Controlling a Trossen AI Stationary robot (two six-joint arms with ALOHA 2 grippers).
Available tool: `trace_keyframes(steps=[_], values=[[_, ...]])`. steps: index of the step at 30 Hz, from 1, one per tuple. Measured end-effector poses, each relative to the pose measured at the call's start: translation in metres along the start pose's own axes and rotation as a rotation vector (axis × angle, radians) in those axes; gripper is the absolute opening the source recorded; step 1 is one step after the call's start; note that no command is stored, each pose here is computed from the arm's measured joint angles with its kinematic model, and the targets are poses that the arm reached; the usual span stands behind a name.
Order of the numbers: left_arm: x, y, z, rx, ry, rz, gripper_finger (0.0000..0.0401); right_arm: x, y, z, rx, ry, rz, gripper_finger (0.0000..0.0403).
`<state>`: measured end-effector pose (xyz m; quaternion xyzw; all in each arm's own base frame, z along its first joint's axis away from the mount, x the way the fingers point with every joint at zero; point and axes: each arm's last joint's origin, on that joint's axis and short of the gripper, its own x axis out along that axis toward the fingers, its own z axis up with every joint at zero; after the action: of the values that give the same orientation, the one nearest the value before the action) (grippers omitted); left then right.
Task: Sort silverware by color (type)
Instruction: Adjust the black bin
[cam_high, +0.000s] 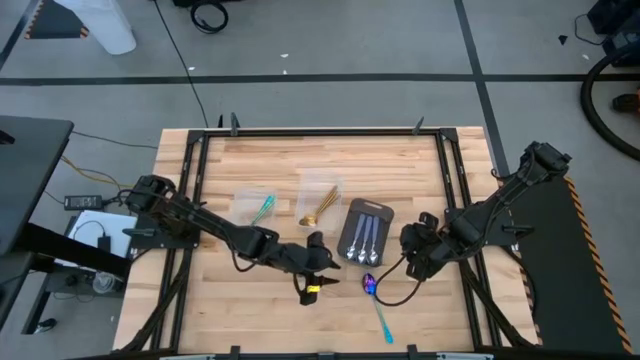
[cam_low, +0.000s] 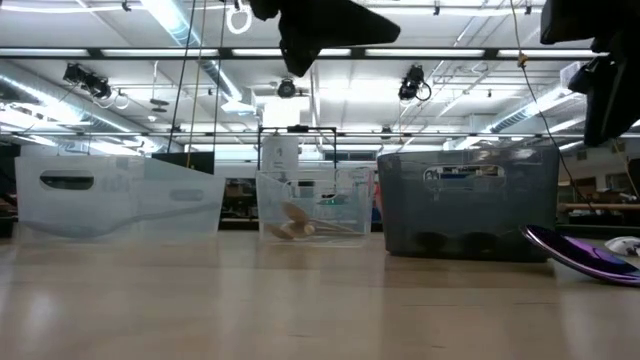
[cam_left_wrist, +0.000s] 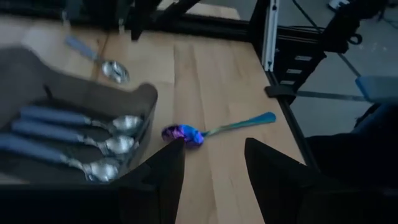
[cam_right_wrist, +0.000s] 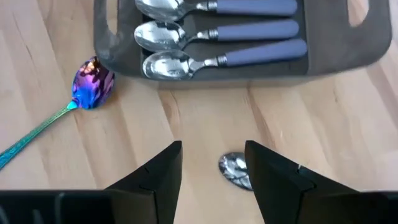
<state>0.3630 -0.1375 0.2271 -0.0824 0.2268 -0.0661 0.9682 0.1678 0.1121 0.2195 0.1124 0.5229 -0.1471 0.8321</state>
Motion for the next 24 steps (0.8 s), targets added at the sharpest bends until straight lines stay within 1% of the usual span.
trace_keyframes(steps=[7,10,14,17,20,24], values=[[0.001,0.008,0.006,0.078,-0.039,0.014,0.0176,0.010,-0.004,-0.013,0.087,0.040,-0.026,0.0185],[0.002,0.012,0.009,0.106,-0.059,0.020,0.0176,0.014,-0.003,-0.016,0.126,0.031,-0.010,0.0185],[0.003,0.019,0.013,0.122,-0.080,0.035,0.0176,0.020,0.008,-0.014,0.126,-0.036,0.021,0.0185],[0.004,0.026,0.016,0.114,-0.096,0.051,0.0176,0.029,0.016,-0.012,0.093,-0.084,0.023,0.0185],[0.005,0.033,0.018,0.108,-0.099,0.067,0.0176,0.036,0.018,-0.010,0.086,-0.143,-0.033,0.0185],[0.005,0.038,0.021,0.099,-0.119,0.077,0.0176,0.042,0.012,-0.007,0.076,-0.180,-0.130,0.0185]])
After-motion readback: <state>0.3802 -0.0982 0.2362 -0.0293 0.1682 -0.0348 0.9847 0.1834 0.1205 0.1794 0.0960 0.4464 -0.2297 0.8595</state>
